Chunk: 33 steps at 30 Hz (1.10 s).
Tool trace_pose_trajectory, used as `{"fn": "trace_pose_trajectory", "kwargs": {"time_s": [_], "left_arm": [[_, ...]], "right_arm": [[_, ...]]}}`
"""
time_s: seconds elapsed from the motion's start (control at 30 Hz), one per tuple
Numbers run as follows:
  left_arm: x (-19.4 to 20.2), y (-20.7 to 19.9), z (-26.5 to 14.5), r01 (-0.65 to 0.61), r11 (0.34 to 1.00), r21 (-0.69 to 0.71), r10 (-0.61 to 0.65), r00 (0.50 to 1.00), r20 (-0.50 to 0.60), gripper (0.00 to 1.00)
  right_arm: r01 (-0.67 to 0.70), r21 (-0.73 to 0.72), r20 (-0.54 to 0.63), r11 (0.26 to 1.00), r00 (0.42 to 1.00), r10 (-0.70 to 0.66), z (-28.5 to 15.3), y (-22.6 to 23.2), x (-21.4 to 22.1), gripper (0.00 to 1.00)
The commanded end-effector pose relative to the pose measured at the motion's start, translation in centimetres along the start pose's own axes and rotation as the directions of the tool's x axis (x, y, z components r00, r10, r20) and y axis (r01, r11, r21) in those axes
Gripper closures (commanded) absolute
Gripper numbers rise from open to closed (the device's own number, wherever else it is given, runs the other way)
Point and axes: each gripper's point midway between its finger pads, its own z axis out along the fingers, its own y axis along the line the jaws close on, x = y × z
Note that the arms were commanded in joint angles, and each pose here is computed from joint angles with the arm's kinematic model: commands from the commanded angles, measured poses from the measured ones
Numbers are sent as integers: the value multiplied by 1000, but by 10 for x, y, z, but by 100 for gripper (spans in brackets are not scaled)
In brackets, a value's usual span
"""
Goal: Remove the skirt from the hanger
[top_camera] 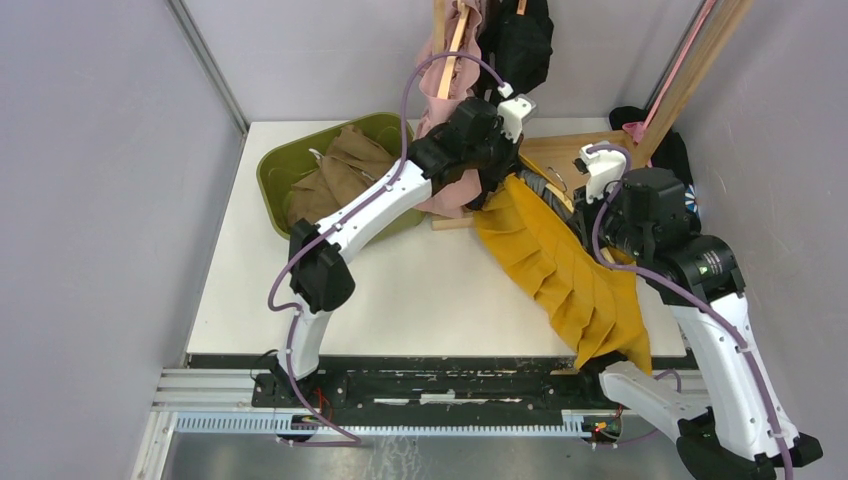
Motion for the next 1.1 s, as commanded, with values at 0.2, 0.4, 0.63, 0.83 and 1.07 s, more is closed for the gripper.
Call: {"fn": "trace_pose_trajectory", "kwargs": {"time_s": [0.2, 0.4, 0.63, 0.83, 1.07], "left_arm": [[13, 76, -4, -18, 988, -154, 18, 1000, -3, 97], [26, 92, 1, -5, 985, -170, 0, 1000, -26, 97], [33, 110, -2, 10, 983, -183, -17, 999, -34, 97], [-5, 83, -14, 44, 992, -120, -38, 998, 54, 97], [-34, 30, -21, 15, 999, -37, -11, 994, 110, 97]], "right_arm": [[65, 23, 67, 998, 996, -66, -57, -6, -11, 99], [48, 8, 82, 999, 995, -48, -67, -3, -12, 99], [53, 8, 83, 999, 995, -54, -74, -3, -15, 99], [19, -34, 70, 999, 997, -16, -37, 6, -13, 99], [11, -91, 58, 996, 998, -6, 15, 16, -25, 99]]}}
